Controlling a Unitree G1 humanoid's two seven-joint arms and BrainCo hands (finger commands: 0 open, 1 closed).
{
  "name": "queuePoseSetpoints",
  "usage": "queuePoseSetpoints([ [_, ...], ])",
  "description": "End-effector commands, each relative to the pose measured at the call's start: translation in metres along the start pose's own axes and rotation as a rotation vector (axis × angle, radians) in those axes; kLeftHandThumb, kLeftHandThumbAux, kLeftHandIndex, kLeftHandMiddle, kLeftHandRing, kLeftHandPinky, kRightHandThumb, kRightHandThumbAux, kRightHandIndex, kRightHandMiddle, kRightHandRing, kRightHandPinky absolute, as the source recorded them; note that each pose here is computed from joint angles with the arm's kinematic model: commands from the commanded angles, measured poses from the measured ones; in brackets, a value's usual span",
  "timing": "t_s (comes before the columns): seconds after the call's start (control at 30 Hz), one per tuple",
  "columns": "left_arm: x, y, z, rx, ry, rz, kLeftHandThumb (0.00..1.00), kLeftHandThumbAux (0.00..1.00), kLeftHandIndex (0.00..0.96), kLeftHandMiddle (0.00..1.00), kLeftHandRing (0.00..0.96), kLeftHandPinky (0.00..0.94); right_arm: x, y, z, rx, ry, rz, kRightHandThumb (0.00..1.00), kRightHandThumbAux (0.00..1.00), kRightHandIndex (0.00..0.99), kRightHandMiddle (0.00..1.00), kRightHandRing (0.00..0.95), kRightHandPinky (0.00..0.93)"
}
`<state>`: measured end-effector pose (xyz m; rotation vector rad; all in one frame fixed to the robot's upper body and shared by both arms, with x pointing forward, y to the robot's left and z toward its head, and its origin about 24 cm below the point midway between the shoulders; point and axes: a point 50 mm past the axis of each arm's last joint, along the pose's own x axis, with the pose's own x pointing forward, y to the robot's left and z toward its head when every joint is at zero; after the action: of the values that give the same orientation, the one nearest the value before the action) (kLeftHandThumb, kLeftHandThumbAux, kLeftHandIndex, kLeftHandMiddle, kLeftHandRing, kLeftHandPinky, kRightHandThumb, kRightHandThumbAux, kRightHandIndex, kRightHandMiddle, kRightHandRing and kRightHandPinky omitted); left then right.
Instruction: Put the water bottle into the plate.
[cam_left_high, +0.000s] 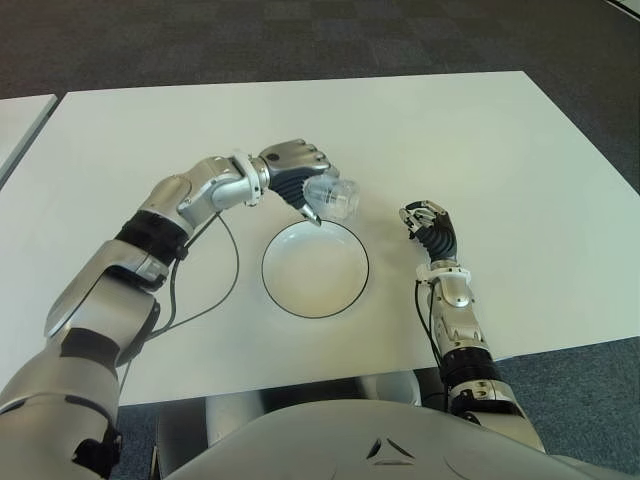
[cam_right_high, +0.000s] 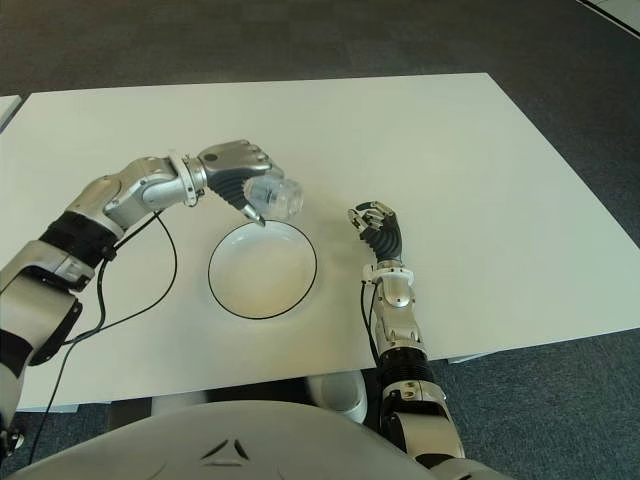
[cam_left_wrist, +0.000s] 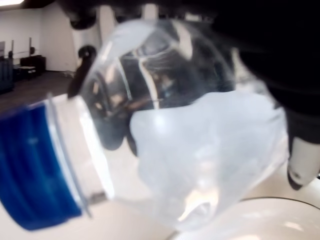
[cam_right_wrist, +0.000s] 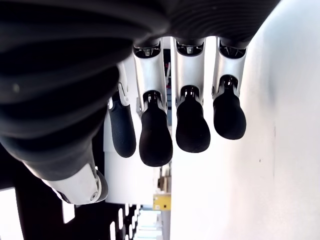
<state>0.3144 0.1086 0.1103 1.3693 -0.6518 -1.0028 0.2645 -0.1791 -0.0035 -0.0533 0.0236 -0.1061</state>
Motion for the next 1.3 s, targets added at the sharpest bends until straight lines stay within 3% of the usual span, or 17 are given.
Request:
queuePoseSetpoints([
  [0.03,-0.004,-0.016,0.014,-0.037,-0.098,-0.058,0.854,0.667,0.4,0.538,0.868,0.851,0.0,0.002,-0.001,0.0,0.013,0.001,0.7,0.732,0.438,0.76,0.745,0.727],
  [0.2,0.0,-0.024,0.018,0.008,-0.162,-0.107,0.854,0.668,0.399,0.539,0.866,0.86,0.0,0.002,-0.001,0.002,0.012,0.004,0.701,0.731,0.438,0.759,0.745,0.733],
  [0.63,-0.001,-0.068,0.033,0.052,-0.287,-0.262,0.854,0.668,0.399,0.542,0.868,0.873,-0.001,0.002,-0.001,0.009,0.007,0.002,0.701,0.731,0.438,0.759,0.747,0.724],
  [0.83,-0.001,-0.077,0.035,0.053,-0.285,-0.33,0.854,0.668,0.4,0.543,0.87,0.875,-0.001,0.002,-0.001,0.012,0.007,0.003,0.701,0.731,0.439,0.761,0.747,0.715],
  [1.1,0.004,-0.09,0.037,0.096,-0.245,-0.502,0.856,0.666,0.404,0.549,0.879,0.883,-0.002,0.002,-0.002,0.012,0.01,0.003,0.701,0.731,0.439,0.761,0.745,0.717],
  [1.3,-0.003,-0.101,0.045,0.064,-0.242,-0.51,0.855,0.666,0.405,0.549,0.867,0.858,-0.002,0.001,-0.001,0.019,0.004,0.003,0.702,0.731,0.439,0.76,0.745,0.721],
])
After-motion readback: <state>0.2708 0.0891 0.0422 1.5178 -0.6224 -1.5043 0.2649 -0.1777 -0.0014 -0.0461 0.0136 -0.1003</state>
